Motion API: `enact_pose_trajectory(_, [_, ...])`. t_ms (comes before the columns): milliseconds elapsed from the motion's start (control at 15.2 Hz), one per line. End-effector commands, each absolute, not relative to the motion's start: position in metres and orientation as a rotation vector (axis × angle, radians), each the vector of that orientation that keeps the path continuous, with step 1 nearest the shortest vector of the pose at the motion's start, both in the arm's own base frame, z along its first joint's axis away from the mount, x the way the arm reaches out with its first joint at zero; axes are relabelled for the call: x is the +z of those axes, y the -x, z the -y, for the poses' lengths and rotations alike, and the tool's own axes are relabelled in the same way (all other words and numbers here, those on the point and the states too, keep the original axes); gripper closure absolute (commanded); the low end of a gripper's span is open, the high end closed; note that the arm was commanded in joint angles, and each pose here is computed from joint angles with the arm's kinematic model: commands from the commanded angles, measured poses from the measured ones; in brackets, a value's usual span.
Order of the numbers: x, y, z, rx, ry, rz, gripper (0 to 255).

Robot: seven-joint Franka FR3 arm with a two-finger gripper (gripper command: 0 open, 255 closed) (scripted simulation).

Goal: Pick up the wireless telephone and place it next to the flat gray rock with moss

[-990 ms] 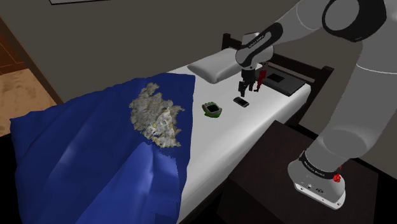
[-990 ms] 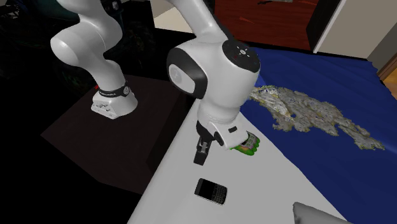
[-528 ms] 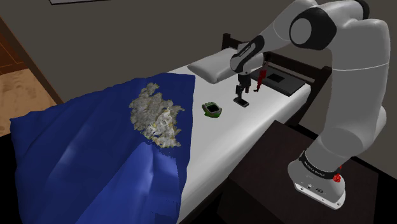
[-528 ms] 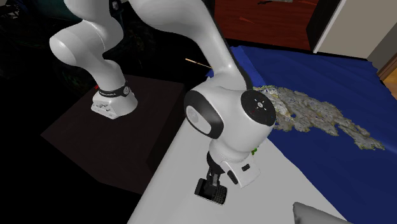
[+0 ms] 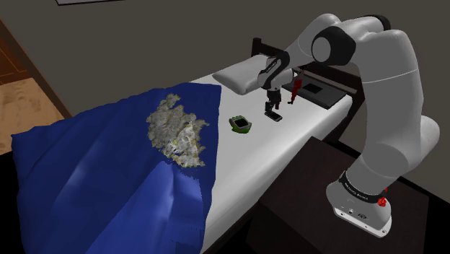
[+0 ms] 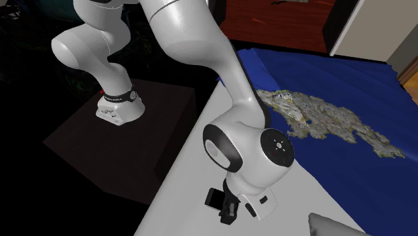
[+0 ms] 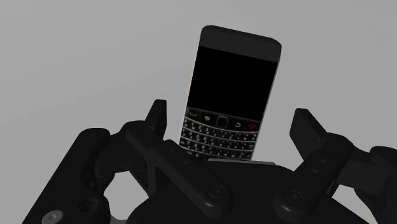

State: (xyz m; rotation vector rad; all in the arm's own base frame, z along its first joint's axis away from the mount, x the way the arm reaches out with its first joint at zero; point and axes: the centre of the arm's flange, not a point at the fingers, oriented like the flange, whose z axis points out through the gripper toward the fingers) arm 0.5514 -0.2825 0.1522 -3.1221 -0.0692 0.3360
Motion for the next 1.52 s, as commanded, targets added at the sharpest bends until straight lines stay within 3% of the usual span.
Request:
enact_pose_trajectory(0, [0.142, -0.550, 0.284, 0.335, 3.122, 0.070, 0])
enact_pose_trajectory(660, [0.128, -0.547, 0.284, 0.336, 3.122, 0.070, 0])
enact_pose_trajectory(726, [0.128, -0.547, 0.284, 0.336, 3.122, 0.070, 255])
enact_pose_trajectory(1452, [0.139, -0.547, 0.284, 0.335, 3.122, 0.070, 255])
